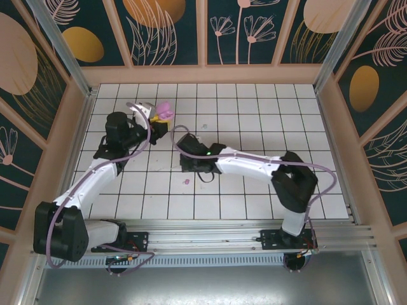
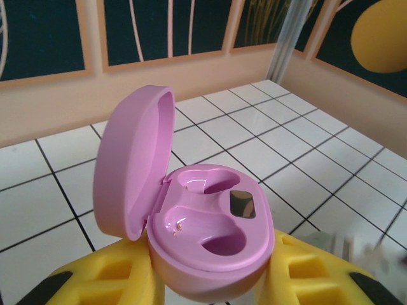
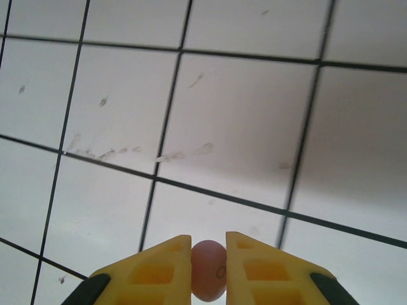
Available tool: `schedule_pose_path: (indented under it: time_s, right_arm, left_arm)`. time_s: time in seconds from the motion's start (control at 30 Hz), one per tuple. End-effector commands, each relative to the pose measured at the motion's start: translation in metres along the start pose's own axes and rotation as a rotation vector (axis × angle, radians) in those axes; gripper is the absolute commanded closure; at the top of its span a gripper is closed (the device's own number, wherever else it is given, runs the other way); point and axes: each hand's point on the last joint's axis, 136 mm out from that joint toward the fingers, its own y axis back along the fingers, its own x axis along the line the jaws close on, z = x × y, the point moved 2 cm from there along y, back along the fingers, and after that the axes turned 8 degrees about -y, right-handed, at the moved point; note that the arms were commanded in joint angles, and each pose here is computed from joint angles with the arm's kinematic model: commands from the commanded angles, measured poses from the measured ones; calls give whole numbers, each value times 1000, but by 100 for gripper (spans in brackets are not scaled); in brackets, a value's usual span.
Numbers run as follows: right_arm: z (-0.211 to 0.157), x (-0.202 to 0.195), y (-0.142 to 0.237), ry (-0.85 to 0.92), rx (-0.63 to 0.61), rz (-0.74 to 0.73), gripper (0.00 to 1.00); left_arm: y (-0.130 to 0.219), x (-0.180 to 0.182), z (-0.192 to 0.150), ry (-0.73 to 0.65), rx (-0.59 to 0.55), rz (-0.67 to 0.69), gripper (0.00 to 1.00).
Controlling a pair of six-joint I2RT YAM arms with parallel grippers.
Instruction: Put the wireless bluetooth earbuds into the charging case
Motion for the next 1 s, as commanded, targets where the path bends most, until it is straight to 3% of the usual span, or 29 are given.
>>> schedule_pose_path:
  time_s: [0.0, 0.23, 0.43, 0.7, 0.97]
  right_arm:
    - [13, -20, 22, -36, -37, 5, 84]
    - [35, -52, 67, -71, -90, 36, 84]
    - [52, -73, 114, -84, -149, 14, 84]
    - [60, -87, 182, -138, -282, 72, 84]
    - [57, -77, 196, -143, -274, 155, 85]
  left_arm:
    - [11, -15, 4, -27, -69, -66, 96]
    - [19, -53, -14, -42, -162, -171, 96]
    - [-8, -100, -23, -85, -150, -279, 96]
    - [-36, -137, -29, -80, -161, -265, 98]
    - [-42, -151, -22, -137, -221, -225, 98]
